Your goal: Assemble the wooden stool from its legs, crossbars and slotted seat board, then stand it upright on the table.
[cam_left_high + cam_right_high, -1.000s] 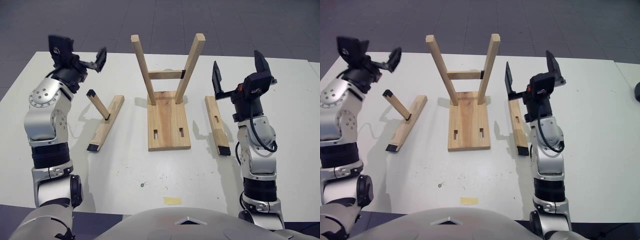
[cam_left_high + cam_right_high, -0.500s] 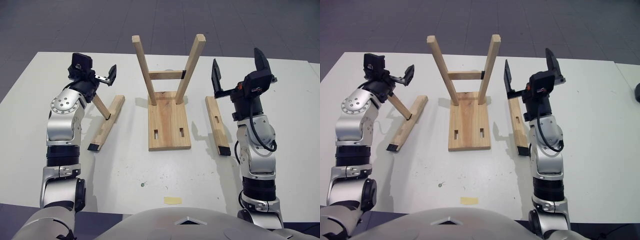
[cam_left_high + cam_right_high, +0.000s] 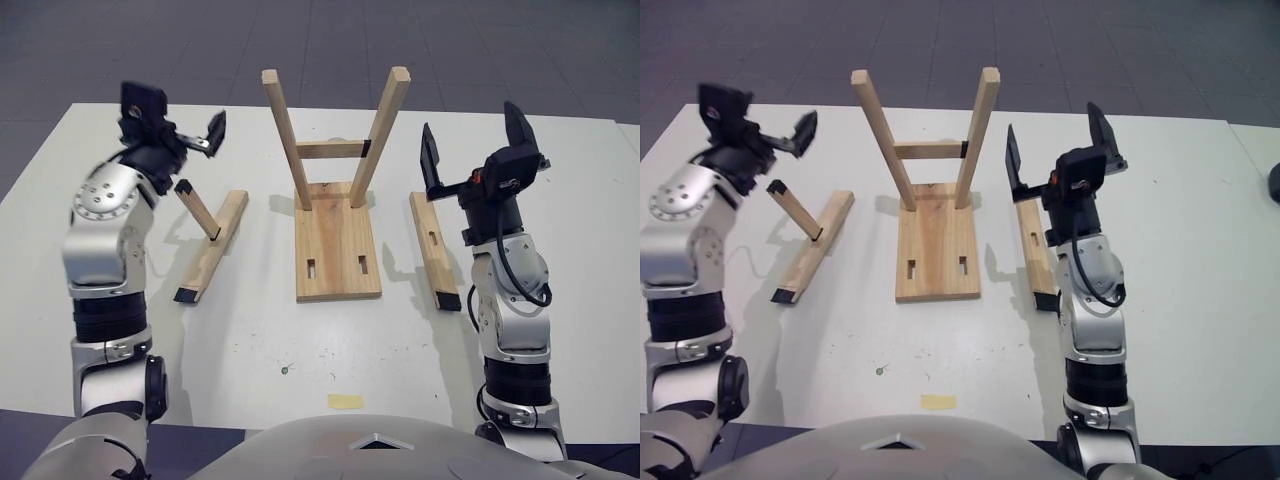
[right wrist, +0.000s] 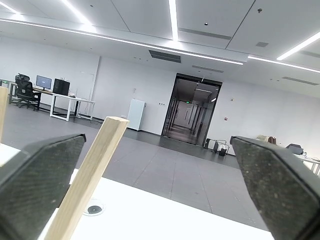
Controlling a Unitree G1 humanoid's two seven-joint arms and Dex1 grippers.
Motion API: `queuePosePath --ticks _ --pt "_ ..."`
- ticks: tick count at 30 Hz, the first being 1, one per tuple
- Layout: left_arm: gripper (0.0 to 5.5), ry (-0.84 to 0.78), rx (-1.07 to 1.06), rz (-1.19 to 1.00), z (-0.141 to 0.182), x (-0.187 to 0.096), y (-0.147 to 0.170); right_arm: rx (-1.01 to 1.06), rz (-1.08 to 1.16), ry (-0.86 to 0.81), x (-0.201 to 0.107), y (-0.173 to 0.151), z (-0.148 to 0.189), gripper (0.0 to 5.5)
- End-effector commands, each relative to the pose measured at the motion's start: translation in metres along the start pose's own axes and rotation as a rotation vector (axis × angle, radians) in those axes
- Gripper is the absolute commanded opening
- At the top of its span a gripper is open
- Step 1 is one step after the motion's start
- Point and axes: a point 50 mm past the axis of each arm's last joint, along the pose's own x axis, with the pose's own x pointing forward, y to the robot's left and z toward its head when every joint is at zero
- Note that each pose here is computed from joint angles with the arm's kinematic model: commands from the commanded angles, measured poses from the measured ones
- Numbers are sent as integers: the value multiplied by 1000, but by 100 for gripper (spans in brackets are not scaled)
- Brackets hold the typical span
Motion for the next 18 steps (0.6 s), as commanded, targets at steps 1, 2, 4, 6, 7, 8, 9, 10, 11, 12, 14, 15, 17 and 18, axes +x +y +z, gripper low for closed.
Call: queuePosePath --ticks 1,2,4,6,7,8,9,10,11,12,14,15,17,18 --pt "537 137 20 -15 -4 -16 0 -7 -38 16 -9 -3 0 540" --pt "537 184 13 -24 -11 -22 -1 -9 -46 23 -12 -3 -1 540" --pt "537 275 -15 -46 -22 -32 -3 -12 -59 36 -17 -3 -2 540" --pt "537 353 -24 -72 -30 -41 -4 -20 -70 48 -21 -2 -3 540" --pt "537 382 -30 -90 -31 -44 -4 -21 -77 55 -23 -1 -4 540" --pt "537 407 -33 -101 -33 -47 -3 -21 -83 60 -25 0 -4 540" --pt "537 433 -34 -104 -35 -50 -2 -20 -89 64 -27 0 -4 540" --pt "537 455 -29 -104 -37 -50 0 -19 -94 68 -28 1 -4 540" --pt "537 482 -19 -119 -41 -50 -1 -19 -100 73 -30 1 -5 540" --pt "537 513 -22 -139 -46 -50 -2 -20 -104 78 -31 2 -5 540" --pt "537 566 -17 -174 -56 -51 -5 -18 -108 83 -31 5 -6 540" --pt "537 600 -29 -174 -63 -53 -4 -17 -110 82 -31 5 -6 540" --pt "537 669 -28 -160 -79 -57 -1 -14 -114 78 -30 6 -5 540" --pt "537 701 -38 -157 -86 -59 1 -12 -117 78 -30 6 -5 540"
